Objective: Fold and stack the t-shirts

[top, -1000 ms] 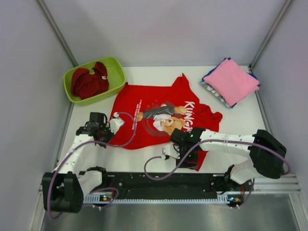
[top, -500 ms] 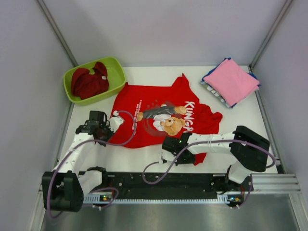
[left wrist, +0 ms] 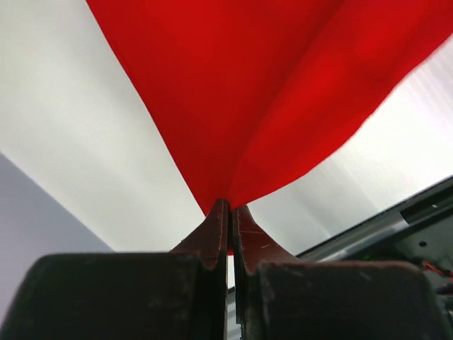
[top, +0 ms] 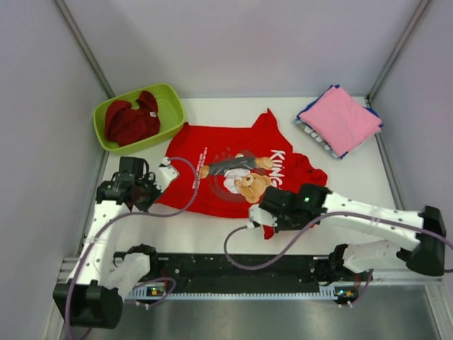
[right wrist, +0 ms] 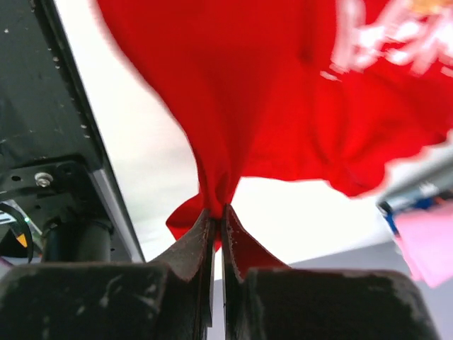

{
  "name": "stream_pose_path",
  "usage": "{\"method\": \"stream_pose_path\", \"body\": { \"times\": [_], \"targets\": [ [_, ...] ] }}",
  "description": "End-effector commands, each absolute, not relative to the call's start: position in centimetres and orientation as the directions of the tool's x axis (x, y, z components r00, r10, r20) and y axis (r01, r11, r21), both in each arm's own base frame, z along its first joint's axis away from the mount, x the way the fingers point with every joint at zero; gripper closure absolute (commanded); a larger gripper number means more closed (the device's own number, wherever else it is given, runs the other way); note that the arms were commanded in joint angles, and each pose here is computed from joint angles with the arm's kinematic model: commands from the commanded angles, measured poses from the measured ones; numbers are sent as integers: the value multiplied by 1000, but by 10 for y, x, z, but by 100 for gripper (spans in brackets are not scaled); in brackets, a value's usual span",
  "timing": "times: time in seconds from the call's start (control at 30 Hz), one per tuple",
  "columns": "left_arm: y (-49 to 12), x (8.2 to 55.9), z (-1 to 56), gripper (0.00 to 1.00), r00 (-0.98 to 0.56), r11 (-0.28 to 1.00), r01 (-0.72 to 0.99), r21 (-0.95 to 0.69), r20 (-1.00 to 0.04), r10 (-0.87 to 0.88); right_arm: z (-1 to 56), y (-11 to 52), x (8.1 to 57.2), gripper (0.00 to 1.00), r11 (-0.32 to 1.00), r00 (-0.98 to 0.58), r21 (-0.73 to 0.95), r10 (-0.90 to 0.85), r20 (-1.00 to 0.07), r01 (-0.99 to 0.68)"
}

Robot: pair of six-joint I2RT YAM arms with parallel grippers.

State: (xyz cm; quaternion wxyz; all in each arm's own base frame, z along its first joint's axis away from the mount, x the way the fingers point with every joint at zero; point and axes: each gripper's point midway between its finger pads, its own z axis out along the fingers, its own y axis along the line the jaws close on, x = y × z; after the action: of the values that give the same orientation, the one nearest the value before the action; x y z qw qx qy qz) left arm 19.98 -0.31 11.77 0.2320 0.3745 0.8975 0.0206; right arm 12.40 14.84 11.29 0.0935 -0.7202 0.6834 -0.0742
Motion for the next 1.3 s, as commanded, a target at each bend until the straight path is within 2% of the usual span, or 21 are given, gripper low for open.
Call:
{"method": "stream_pose_path", "body": {
  "times": [0.0, 0.1, 0.17, 0.23, 0.3, 0.37, 0.43, 0.5, 0.57, 0.67, 0.73, 0.77, 0.83, 0.9, 0.97, 1.03, 1.1, 1.27],
  "targets": [
    [-12, 175, 169, 100, -555, 696, 684, 217, -464, 690, 194, 98, 129, 100, 27, -22, -406, -1000, -17, -914],
    [-14, 164, 222, 100, -486, 692, 664, 284, -539, 688, 237, 79, 133, 100, 87, -49, -495, -995, -90, -864],
    [-16, 152, 255, 100, -421, 679, 653, 336, -584, 694, 256, 65, 138, 100, 114, -72, -555, -993, -97, -824],
    [-19, 135, 277, 100, -361, 657, 656, 371, -611, 705, 266, 64, 137, 100, 116, -43, -565, -989, -140, -817],
    [-21, 122, 283, 100, -335, 642, 665, 382, -617, 713, 266, 65, 137, 100, 95, -20, -564, -990, -138, -820],
    [-21, 120, 281, 100, -336, 642, 667, 379, -616, 713, 262, 64, 145, 100, 47, -1, -590, -997, -77, -806],
    [-21, 129, 277, 100, -347, 654, 657, 375, -620, 704, 264, 77, 167, 100, 47, 17, -645, -996, -92, -763],
    [-20, 151, 273, 100, -366, 680, 631, 373, -629, 685, 277, 100, 204, 100, 162, 9, -693, -972, -237, -702],
    [-18, 187, 272, 100, -385, 712, 591, 379, -643, 662, 305, 113, 264, 100, 363, -16, -751, -905, -426, -551],
    [-11, 260, 289, 100, -391, 758, 495, 425, -670, 631, 354, 111, 354, 100, 567, -12, -763, -804, -594, -311],
    [0, 316, 330, 100, -360, 798, 359, 484, -717, 596, 405, 109, 404, 100, 664, -1, -725, -738, -675, -183],
    [11, 340, 354, 100, -355, 817, 263, 514, -735, 577, 424, 106, 428, 100, 678, -15, -725, -731, -682, -123],
    [28, 368, 439, 100, -240, 841, 38, 539, -812, 531, 488, 94, 455, 100, 670, -11, -741, -742, -671, 42],
    [33, 373, 494, 100, -123, 843, -73, 534, -843, 523, 564, 73, 455, 100, 662, 24, -715, -737, -675, 225],
    [31, 366, 528, 100, -25, 833, -110, 542, -839, 543, 618, 50, 442, 100, 653, 74, -671, -734, -676, 350],
    [33, 358, 536, 100, -22, 820, -124, 559, -828, 561, 657, 26, 409, 100, 641, 148, -642, -747, -649, 420],
    [33, 352, 525, 100, -47, 801, -93, 592, -806, 590, 671, 22, 384, 100, 599, 173, -677, -790, -589, 428],
    [27, 331, 486, 100, -115, 763, 29, 646, -756, 644, 635, 16, 347, 100, 410, 93, -854, -911, -403, 318]
  ]
}}
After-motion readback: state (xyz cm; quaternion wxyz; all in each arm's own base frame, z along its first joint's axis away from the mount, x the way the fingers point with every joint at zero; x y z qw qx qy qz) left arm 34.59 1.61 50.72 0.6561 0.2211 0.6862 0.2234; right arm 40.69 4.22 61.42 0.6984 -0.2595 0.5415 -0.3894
